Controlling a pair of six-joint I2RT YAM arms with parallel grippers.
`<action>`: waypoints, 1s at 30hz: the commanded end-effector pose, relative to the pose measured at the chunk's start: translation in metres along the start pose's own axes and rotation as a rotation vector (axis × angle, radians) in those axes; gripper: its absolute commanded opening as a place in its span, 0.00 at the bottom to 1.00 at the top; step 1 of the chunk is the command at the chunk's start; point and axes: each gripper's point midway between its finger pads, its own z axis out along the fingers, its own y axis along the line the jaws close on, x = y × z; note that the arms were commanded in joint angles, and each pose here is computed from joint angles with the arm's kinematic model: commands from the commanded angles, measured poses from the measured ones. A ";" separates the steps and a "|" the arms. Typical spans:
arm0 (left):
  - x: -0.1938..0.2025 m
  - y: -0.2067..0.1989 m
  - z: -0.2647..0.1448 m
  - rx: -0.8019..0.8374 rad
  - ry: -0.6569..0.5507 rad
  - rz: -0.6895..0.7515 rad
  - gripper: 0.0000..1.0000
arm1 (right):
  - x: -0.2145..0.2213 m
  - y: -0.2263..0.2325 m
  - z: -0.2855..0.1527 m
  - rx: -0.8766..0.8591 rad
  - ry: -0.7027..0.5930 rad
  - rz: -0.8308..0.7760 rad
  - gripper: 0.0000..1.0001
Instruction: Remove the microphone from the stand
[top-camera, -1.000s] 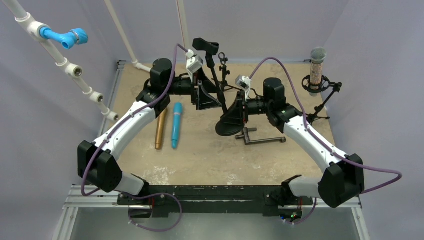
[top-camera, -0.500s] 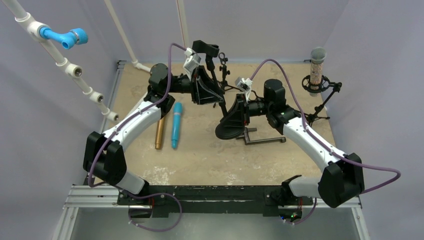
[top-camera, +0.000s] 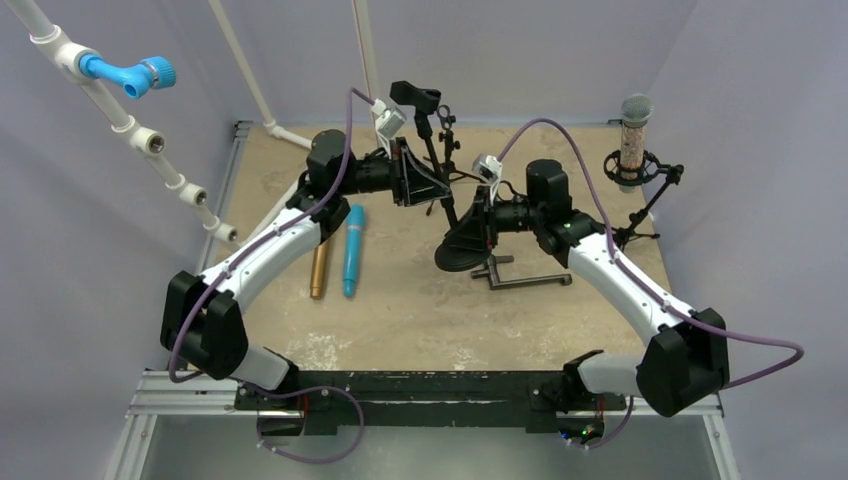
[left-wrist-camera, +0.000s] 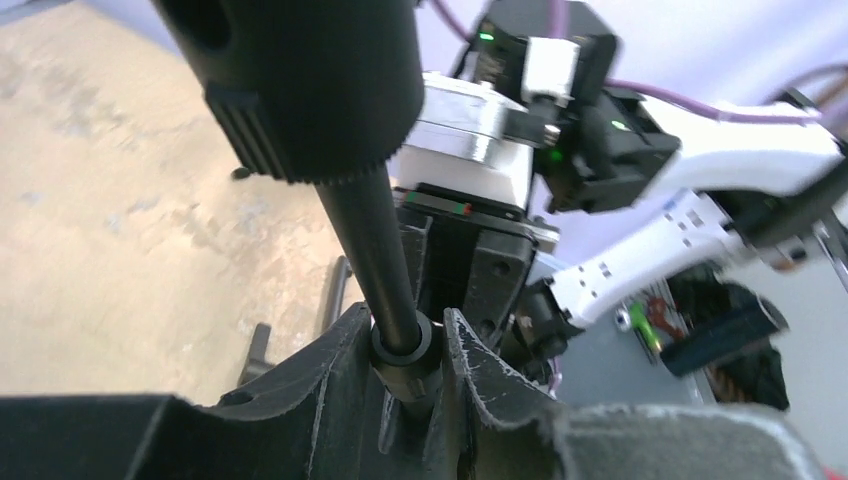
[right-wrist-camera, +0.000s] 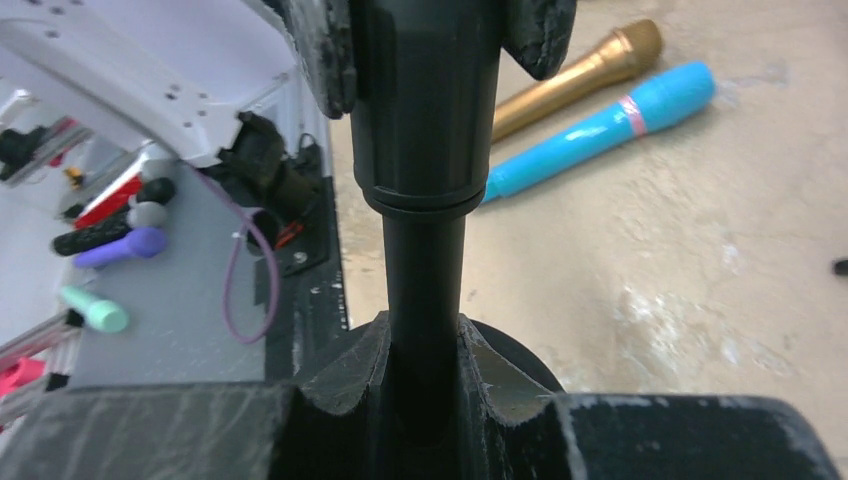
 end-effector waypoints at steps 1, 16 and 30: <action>-0.005 0.011 -0.006 -0.276 -0.022 -0.083 0.21 | -0.036 -0.022 -0.012 0.210 -0.062 -0.140 0.00; -0.007 -0.014 -0.022 -0.263 0.035 0.149 0.81 | -0.035 -0.009 -0.012 0.114 -0.087 -0.135 0.00; -0.006 -0.044 -0.017 0.096 0.067 0.269 0.70 | -0.028 0.053 -0.016 -0.229 -0.078 -0.131 0.00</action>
